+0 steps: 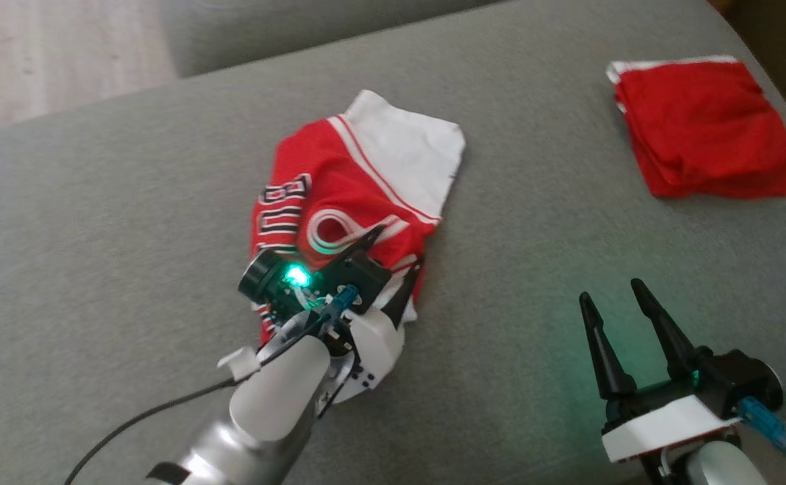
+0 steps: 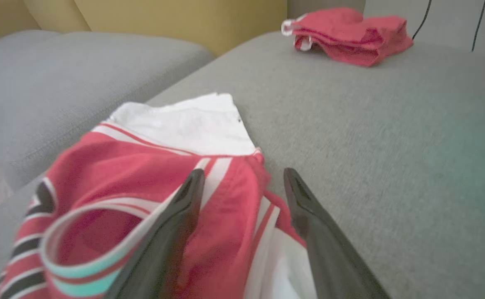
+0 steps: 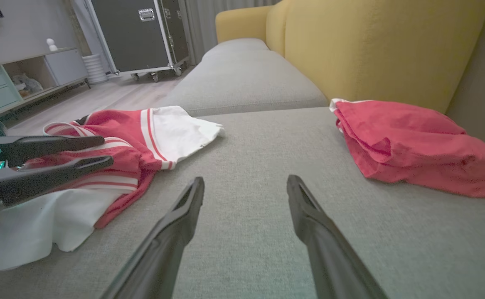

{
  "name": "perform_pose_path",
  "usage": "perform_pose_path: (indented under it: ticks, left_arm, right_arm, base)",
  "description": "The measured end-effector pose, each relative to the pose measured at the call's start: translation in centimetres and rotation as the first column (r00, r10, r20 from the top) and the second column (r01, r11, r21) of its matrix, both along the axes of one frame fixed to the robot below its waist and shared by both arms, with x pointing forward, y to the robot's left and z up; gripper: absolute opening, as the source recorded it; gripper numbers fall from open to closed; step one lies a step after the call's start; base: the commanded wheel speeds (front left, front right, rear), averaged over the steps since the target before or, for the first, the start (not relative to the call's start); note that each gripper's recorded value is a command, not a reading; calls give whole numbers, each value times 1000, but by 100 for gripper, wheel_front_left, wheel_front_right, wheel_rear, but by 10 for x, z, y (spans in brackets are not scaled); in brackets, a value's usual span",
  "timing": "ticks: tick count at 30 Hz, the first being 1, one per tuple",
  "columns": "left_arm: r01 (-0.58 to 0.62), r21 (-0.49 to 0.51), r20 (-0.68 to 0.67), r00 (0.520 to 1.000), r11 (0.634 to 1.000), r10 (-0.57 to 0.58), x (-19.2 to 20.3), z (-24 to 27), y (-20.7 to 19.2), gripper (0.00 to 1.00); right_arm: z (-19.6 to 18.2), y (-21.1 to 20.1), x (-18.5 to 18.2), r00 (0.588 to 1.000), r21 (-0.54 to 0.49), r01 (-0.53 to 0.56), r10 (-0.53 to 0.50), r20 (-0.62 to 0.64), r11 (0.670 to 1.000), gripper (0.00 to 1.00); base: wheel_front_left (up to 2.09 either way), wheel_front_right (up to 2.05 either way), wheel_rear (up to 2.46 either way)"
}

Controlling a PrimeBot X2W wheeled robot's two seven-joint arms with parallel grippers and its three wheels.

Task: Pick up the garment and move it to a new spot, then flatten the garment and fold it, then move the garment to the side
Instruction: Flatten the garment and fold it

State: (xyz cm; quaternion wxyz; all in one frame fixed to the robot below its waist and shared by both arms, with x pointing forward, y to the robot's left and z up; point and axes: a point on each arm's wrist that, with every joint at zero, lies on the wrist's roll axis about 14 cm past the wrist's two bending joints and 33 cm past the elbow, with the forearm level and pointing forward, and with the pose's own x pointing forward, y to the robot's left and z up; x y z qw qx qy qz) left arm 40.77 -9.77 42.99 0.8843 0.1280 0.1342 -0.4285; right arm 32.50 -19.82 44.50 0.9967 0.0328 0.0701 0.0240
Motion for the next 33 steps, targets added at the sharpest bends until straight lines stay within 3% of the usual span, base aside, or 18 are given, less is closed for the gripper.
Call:
perform_pose_path:
  ticks: [5, 6, 7, 12, 18, 23, 28, 31, 33]
  left_arm:
    - [20, 75, -47, 999, 997, -16, 0, -26, -7, 100]
    - [22, 72, -48, 999, 997, -19, 1, -26, -9, 68]
    - [24, 62, -45, 999, 998, -21, 2, -25, -11, 0]
    - [36, 25, -26, 999, 999, -36, 4, -16, -18, 0]
    - [80, -143, 58, 996, 986, -72, 12, 44, -42, 0]
    - [148, -310, 278, 959, 939, -59, 44, 166, -66, 0]
    - [245, -449, 572, 817, 859, 66, 59, 341, -60, 0]
    - [241, -526, 608, 777, 816, 163, 62, 398, -36, 0]
    - [194, -563, 579, 786, 803, 217, 71, 400, -18, 0]
  right_arm:
    - [-5, -12, -6, 999, -3, 44, -44, -22, 999, 100]
    - [-4, -14, -6, 999, -5, 49, -49, -19, 999, 100]
    - [-3, -15, -6, 998, -7, 53, -53, -16, 999, 100]
    - [0, -18, -9, 998, -7, 65, -65, -7, 998, 100]
    - [10, -15, -16, 996, 13, 78, -78, 30, 997, 100]
    - [20, -17, -24, 993, 20, 91, -92, 68, 996, 100]
    - [17, -16, -39, 992, 35, 102, -104, 65, 994, 100]
    - [16, -13, -42, 993, 41, 94, -96, 64, 995, 100]
    - [16, -12, -41, 994, 41, 87, -90, 66, 995, 100]
  base:
    - [0, 0, 0]
    - [0, 0, 0]
    - [0, 0, 0]
    - [0, 0, 0]
    - [0, 0, 0]
    - [0, 0, 0]
    - [0, 0, 0]
    - [0, 0, 0]
    - [0, 0, 0]
